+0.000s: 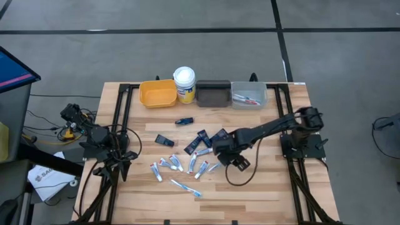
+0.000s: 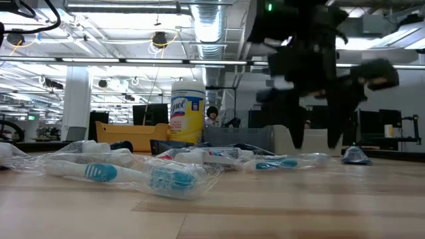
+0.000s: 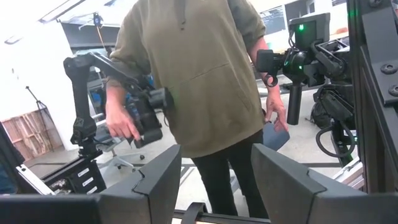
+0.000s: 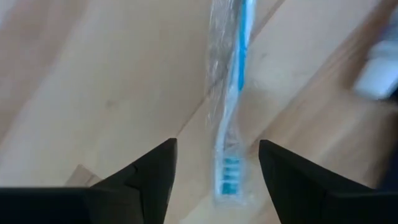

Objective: Pick & Place Travel size toiletries
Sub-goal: Put the light blue toothbrush into the gray bin

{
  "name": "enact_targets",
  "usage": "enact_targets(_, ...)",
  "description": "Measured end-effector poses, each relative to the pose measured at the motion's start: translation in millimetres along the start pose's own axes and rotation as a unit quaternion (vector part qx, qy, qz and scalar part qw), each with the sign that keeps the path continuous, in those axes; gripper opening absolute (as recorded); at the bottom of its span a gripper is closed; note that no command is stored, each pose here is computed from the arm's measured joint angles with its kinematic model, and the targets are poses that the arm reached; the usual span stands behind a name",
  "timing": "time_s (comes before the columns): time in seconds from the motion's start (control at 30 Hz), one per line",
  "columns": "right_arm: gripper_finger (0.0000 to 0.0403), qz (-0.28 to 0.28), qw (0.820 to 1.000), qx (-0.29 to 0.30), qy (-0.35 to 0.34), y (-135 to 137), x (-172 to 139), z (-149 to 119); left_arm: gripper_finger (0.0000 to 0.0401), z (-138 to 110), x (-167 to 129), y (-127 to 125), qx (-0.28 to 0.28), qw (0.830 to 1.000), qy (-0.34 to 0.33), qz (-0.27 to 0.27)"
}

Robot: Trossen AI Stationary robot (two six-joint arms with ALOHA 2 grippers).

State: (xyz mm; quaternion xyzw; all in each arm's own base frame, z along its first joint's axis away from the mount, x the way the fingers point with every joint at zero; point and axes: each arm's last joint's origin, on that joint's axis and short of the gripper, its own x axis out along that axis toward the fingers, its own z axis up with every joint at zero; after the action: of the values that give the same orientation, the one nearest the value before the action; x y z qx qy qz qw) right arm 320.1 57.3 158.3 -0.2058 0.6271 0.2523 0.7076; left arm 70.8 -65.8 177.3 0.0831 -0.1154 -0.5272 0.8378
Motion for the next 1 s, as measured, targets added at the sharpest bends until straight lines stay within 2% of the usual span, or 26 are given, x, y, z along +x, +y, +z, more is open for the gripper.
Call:
enact_targets(0.1, 0.0213, -0.005, 0.999, 0.024, 0.024, -3, 19, 1, 0.0191, 0, 0, 0, 0.0, 1.0, 0.001, 0.0)
enact_targets(0.27, 0.0195, -0.029, 0.996, 0.057, 0.062, -6, 33, 1, 0.0191, -1, 1, 0, -0.002, 1.0, 0.003, 0.0)
enact_targets(0.67, 0.0078, -0.042, 0.996, 0.061, 0.051, -7, 30, 1, 0.0191, 0, 1, 0, -0.001, 1.0, 0.001, 0.0)
enact_targets(0.9, 0.0077, -0.061, 0.996, 0.062, 0.031, -7, 18, 2, 0.0191, 0, 1, 0, -0.001, 1.0, 0.001, 0.0)
enact_targets(1.0, 0.008, -0.077, 0.995, 0.069, 0.005, -10, 1, 1, 0.0191, 0, 1, 0, 0.0, 1.0, 0.001, 0.0)
